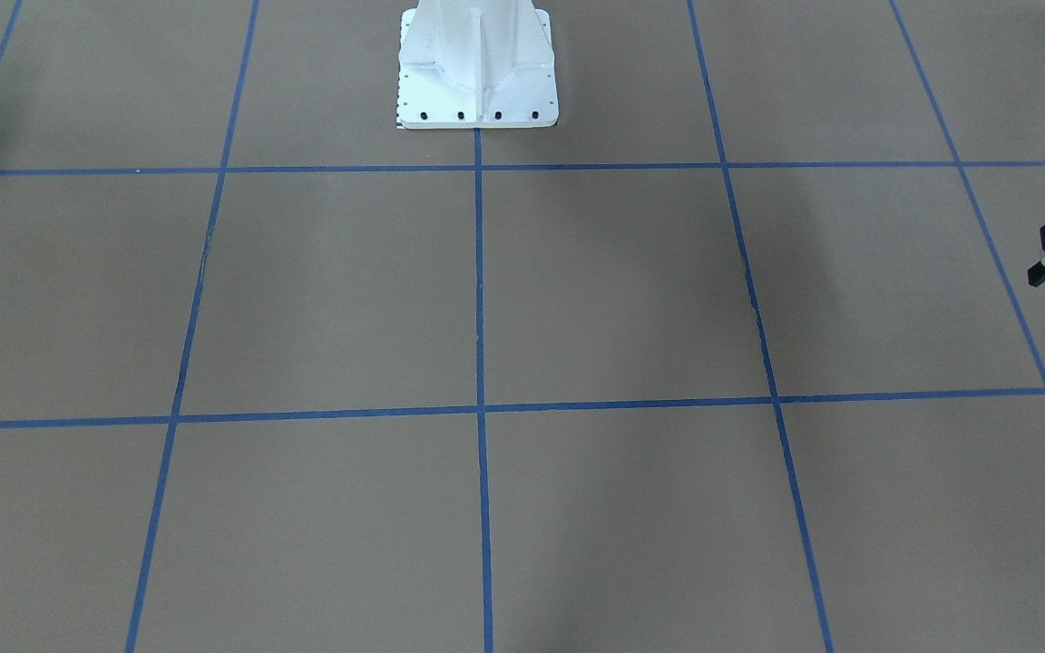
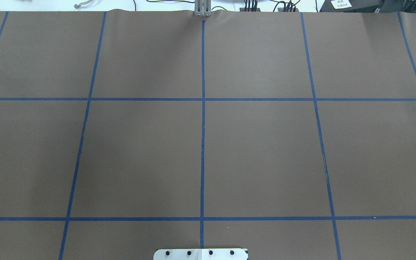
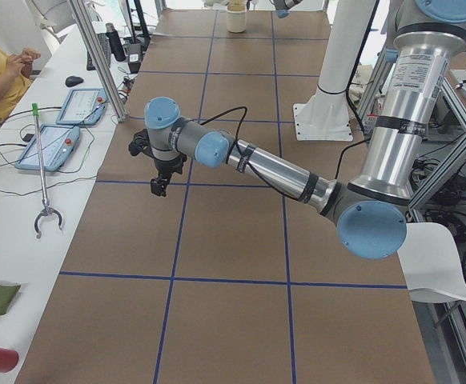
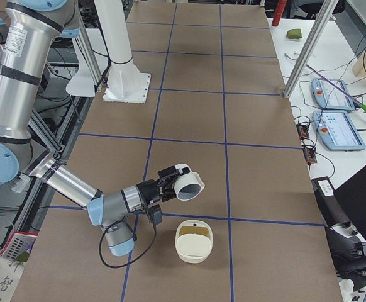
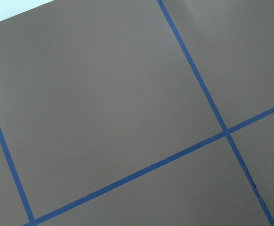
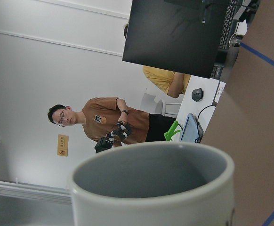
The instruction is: Left arm hands cup to right arm to dump lemon
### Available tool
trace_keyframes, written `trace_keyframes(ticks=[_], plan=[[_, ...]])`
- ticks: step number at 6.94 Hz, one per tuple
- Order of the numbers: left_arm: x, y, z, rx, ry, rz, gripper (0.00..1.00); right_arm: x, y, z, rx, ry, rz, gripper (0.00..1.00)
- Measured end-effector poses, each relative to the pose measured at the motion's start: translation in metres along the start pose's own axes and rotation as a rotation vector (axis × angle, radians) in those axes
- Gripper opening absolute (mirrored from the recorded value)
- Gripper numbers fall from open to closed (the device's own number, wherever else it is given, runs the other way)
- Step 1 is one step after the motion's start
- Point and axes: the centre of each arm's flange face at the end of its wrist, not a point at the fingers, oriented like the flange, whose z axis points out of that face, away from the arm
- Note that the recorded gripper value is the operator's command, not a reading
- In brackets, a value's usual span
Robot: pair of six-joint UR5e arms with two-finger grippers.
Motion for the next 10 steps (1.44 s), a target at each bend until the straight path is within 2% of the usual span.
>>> trace_keyframes(ticks=[2, 3, 5, 7, 9, 10], plan=[[-0.001, 0.001, 0.001, -0.001, 0.000, -0.002, 1.00, -0.003, 0.002, -0.005, -0.092, 0.043, -0.283, 0.00], [-0.001, 0.001, 0.001, -0.002, 0.000, -0.003, 1.00, -0.006, 0.000, -0.001, -0.123, 0.082, -0.442, 0.00], [0.002, -0.001, -0.002, 0.003, 0.002, -0.020, 1.00, -0.014, -0.005, 0.019, -0.167, 0.154, -0.717, 0.00], [0.024, -0.008, -0.018, 0.037, 0.010, -0.109, 1.00, -0.017, -0.013, 0.044, -0.198, 0.233, -0.997, 0.00], [0.061, -0.022, -0.037, 0.078, 0.032, -0.219, 1.00, -0.026, -0.027, 0.094, -0.227, 0.282, -1.254, 0.00], [0.084, -0.034, -0.040, 0.088, 0.051, -0.265, 1.00, -0.037, -0.035, 0.132, -0.234, 0.281, -1.325, 0.00]])
